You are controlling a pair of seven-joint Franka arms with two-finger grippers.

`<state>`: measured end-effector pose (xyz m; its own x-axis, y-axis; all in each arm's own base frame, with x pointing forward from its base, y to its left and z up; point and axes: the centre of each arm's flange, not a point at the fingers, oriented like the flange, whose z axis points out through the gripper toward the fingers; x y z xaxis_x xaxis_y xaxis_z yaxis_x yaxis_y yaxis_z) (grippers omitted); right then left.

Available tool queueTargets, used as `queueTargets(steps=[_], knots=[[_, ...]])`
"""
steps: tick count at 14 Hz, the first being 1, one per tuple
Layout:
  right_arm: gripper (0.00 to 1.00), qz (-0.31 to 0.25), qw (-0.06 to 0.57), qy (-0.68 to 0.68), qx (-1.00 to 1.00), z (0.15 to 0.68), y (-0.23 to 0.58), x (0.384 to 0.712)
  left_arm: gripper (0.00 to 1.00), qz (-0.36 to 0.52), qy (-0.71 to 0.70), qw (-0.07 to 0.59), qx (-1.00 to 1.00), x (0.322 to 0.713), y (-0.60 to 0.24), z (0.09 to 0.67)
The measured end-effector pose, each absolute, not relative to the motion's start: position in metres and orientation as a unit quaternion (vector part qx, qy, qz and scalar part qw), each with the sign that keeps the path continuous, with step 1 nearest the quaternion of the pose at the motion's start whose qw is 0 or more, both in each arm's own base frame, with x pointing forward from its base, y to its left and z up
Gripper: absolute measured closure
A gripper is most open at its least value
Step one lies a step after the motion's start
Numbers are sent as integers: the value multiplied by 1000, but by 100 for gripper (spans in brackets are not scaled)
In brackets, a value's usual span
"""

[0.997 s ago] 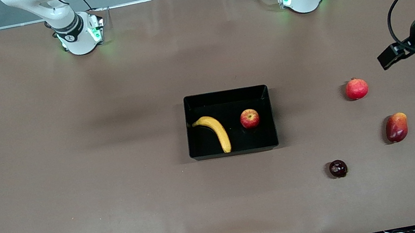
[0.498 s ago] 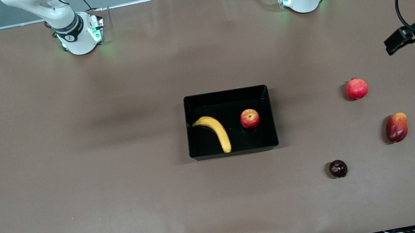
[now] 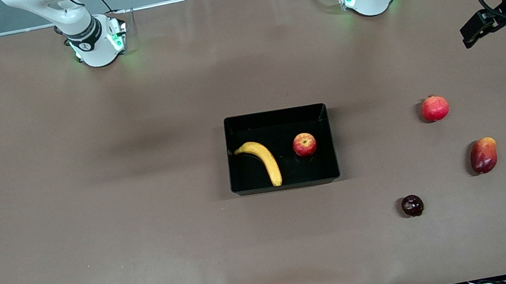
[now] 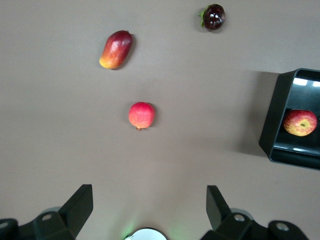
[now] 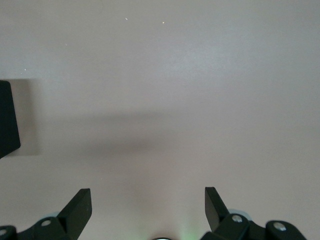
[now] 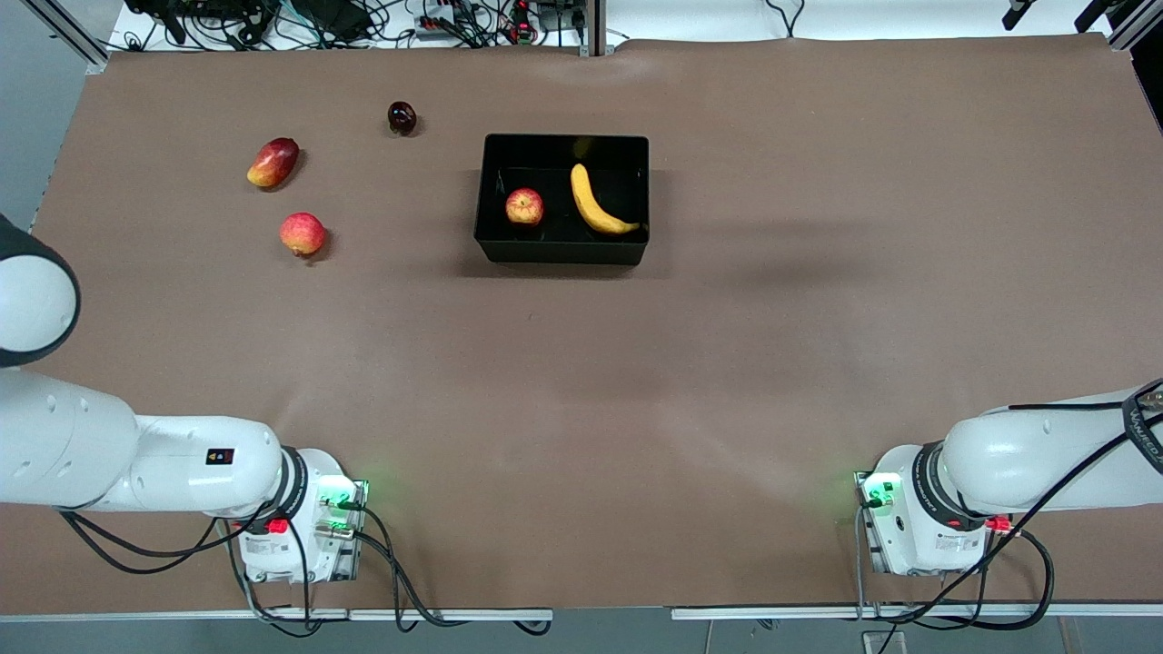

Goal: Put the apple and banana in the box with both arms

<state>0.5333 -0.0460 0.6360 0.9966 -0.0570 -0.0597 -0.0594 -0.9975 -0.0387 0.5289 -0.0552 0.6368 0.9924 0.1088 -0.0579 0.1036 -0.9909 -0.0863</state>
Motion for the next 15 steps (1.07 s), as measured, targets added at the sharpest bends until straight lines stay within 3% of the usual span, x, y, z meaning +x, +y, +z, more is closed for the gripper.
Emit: queueTargets(steps=[5, 15], knots=[[0, 30, 20, 29, -999, 636, -46, 533, 0, 33, -33, 0, -999, 511, -33, 642], [0, 31, 20, 25, -999, 636, -42, 533, 0, 24, -32, -3, -999, 515, -32, 648]])
